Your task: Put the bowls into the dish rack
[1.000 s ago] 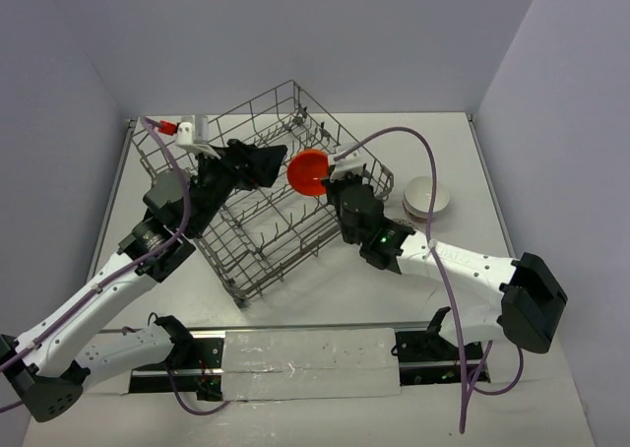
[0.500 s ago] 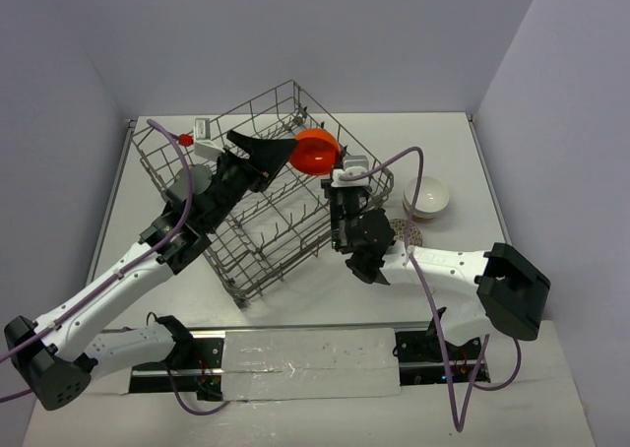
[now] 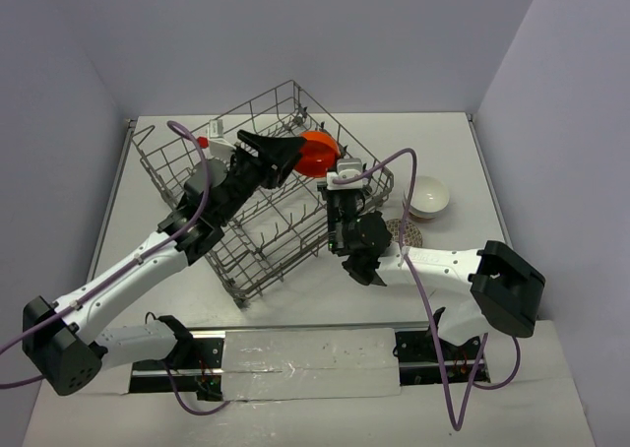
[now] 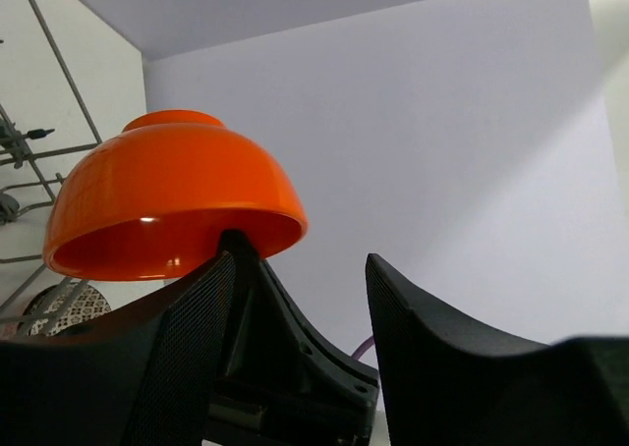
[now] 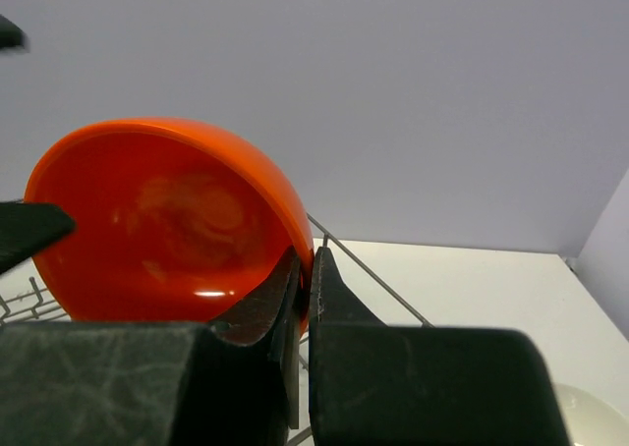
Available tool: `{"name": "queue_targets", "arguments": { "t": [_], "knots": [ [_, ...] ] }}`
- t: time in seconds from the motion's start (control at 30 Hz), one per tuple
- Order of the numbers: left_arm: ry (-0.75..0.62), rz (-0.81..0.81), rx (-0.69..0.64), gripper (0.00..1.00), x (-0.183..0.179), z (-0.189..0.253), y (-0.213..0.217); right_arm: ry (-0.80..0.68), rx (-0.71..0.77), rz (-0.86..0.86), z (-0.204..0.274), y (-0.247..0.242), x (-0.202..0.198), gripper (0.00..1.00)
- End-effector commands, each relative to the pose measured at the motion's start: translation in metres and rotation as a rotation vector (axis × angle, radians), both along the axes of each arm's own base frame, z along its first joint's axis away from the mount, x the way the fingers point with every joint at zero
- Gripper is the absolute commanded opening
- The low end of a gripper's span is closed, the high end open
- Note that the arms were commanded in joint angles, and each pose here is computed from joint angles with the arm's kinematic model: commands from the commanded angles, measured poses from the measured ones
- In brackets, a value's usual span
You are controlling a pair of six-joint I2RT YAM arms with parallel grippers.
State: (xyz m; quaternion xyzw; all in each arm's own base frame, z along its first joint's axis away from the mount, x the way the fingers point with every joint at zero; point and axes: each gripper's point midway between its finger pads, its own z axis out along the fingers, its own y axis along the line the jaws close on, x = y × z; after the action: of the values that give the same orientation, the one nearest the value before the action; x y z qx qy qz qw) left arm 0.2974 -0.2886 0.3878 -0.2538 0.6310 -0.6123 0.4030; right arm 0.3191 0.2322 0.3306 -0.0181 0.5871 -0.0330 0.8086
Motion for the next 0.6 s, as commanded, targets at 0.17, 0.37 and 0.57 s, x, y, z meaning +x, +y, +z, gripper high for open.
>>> {"name": "queue_targets", "arguments": {
  "t": [0.17,0.37,0.57],
  "knots": [
    [0.017,-0.026,-0.093,0.57,0.007,0.015,-0.008,-0.145,0.229,0.003,0.043,-0.017,-0.018,0.0],
    [-0.004,0.025,-0.114,0.55,0.014,0.024,-0.001,-0.143,0.226,-0.004,0.041,-0.016,-0.019,0.0],
    [0.01,0.052,-0.133,0.51,0.019,0.022,0.001,-0.151,0.227,-0.007,0.042,-0.014,-0.021,0.0]
  ]
}}
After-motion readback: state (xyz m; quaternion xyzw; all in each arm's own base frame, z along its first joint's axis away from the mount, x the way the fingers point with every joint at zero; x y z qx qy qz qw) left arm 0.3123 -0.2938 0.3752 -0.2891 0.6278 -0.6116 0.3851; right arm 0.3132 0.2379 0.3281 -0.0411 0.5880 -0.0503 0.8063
